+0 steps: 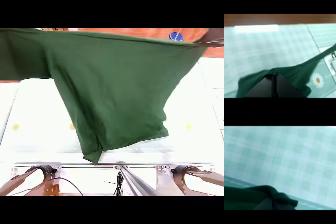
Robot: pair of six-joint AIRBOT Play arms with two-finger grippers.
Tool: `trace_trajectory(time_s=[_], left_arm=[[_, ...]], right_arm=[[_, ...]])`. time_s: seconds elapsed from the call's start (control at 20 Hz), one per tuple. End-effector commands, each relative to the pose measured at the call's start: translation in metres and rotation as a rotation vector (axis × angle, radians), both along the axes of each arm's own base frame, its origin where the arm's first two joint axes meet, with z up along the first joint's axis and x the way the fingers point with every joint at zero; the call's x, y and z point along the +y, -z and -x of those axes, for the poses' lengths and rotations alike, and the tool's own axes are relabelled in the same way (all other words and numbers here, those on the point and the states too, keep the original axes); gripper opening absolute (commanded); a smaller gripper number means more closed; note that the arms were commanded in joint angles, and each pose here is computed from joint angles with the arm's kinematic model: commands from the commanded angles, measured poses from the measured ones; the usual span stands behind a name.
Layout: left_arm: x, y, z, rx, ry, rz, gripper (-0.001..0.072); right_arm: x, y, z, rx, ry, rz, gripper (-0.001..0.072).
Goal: Fold the shirts.
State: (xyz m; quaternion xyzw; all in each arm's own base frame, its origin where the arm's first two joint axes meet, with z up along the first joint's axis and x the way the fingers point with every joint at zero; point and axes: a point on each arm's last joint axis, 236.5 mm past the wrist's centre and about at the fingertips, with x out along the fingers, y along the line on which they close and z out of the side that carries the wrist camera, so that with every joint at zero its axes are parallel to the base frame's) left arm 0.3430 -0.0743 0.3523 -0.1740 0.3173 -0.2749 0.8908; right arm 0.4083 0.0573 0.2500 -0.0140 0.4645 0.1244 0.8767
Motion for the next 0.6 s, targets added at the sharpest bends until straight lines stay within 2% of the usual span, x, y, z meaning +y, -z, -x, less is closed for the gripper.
trace_trajectory(time_s=[0.0,0.25,0.4,0.55], left_arm=[[0.008,0.079,-0.063,0.204,0.060,0.042,0.0017],[-0.047,0.188,-0.126,0.393,0.198,0.085,0.0020],[-0.072,0.245,-0.152,0.473,0.205,0.110,0.0020],[-0.091,0.286,-0.155,0.558,0.235,0.119,0.0021]], right_arm=[[0.014,0.058,-0.062,0.042,-0.026,-0.043,0.0022],[0.053,0.092,-0.115,0.019,-0.045,-0.237,0.0022],[0.058,0.136,-0.128,0.102,-0.032,-0.260,0.0022],[0.058,0.179,-0.132,0.197,-0.008,-0.267,0.0024]])
